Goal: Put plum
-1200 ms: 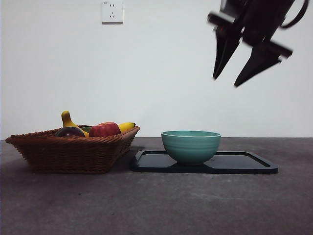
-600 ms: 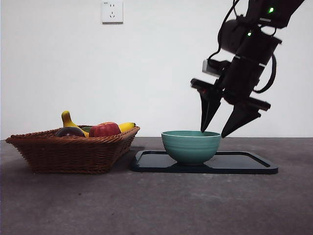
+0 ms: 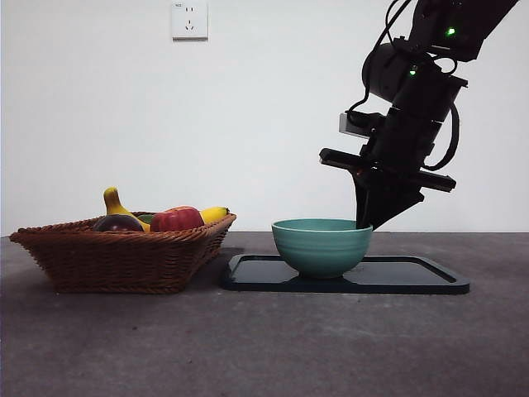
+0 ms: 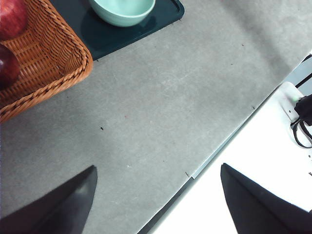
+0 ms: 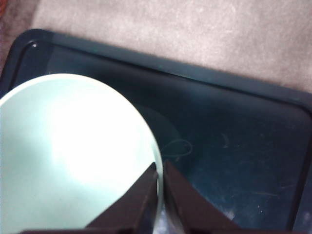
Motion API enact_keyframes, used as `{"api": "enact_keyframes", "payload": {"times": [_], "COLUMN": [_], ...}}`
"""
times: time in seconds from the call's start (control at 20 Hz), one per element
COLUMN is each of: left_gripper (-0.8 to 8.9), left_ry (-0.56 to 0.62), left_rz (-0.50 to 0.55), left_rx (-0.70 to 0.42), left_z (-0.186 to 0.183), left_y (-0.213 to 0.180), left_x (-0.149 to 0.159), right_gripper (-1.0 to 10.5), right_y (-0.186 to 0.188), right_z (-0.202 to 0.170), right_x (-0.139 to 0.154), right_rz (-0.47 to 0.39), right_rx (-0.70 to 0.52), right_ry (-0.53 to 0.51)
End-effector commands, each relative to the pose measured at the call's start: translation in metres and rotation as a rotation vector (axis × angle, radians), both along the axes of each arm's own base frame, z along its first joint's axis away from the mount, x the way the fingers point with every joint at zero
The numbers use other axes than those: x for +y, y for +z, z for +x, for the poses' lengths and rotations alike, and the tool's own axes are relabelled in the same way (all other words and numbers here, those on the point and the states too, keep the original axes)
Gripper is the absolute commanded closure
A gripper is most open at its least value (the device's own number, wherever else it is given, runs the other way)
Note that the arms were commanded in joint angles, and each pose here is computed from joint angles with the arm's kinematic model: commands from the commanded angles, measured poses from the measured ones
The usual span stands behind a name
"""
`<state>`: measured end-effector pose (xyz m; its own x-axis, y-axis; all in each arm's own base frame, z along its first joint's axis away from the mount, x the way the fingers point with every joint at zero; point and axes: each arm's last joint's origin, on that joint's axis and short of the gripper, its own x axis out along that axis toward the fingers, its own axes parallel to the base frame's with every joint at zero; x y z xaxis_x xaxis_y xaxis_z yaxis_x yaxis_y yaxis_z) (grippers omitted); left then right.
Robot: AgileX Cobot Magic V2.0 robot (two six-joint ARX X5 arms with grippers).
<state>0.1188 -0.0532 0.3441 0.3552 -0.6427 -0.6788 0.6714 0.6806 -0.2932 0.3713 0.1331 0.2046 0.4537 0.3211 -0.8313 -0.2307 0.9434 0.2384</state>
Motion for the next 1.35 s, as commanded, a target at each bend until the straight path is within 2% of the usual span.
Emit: {"api": "enact_keyframes", "payload": {"times": [0.05,0.25,0.5,0.7,0.95,1.35], "left_gripper": [4.12,4.12,4.12,4.12,4.12,4.12], "left_ry": [-0.012,-0.012,-0.012,-0.012,-0.012,-0.012], "left_rz": [-0.005,-0.005,-0.005,-0.006,-0.006,-0.006], "left_rx": [-0.015,-0.015,-0.016,-0.016,-0.016,-0.016], "left_z": [0.001,0.001,0.001,0.001,0.001,0.001], "left_y": [0.004,0.004,0.004,0.004,0.004,0.004], "left_x": [-0.001,-0.001,-0.001,-0.001,-0.001,-0.001], "right_gripper": [9.4,9.4,9.4,9.4,9.4,9.4], "right_y": [0.016,0.063,0.123,0.142,0.106,0.025], "right_z": [0.002,-0.019,-0.072,-0.115,-0.150,-0.156], "right_x": [0.002,-0.004,-0.020,-0.025,-0.021,0.000], "right_rz": [0.010,0.044,0.045,0.041,0.046,0.047], "right_rx": [-0.058,-0.148,-0.196,-0.217,-0.196,-0.082], "right_ry": [0.002,0.006,0.038,0.087,0.146,0.180]}}
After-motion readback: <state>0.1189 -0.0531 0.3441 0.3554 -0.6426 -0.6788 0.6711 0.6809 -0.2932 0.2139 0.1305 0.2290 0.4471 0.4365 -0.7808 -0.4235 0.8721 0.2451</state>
